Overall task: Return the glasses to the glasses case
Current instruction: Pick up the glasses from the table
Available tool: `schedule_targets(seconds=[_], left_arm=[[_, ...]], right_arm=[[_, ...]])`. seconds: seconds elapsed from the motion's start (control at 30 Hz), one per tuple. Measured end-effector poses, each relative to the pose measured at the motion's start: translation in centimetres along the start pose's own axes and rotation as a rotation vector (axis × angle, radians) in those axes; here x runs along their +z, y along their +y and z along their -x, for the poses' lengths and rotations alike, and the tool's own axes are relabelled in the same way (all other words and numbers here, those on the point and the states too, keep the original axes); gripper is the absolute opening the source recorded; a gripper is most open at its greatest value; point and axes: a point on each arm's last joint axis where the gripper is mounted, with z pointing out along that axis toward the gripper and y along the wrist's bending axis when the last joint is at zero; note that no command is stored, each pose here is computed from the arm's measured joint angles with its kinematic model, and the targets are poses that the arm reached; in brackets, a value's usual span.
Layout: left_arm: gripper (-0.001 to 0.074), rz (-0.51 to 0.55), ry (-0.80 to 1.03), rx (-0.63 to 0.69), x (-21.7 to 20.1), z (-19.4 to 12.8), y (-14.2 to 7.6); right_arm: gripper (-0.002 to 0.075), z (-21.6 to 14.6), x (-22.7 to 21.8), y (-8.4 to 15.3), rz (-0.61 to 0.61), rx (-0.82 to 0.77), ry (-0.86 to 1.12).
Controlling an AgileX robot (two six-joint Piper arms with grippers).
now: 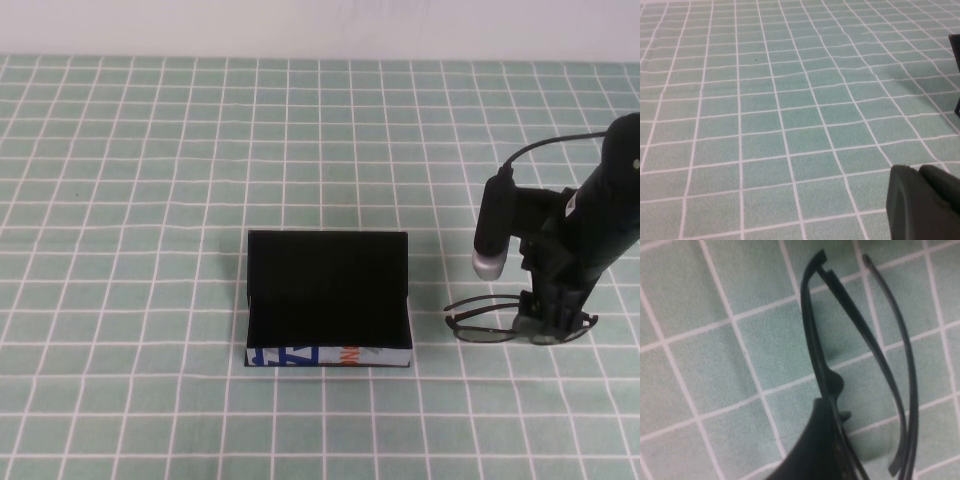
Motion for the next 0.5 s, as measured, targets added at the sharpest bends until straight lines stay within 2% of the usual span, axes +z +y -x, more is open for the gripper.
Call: schedule_targets(seconds=[0.5], left_arm=[[-0.0002, 0.001, 0.000, 0.002, 0.0, 0.0, 0.0]], right_arm=[[0.0562, -0.2, 2.4, -0.1, 0.052, 0.007, 0.037]])
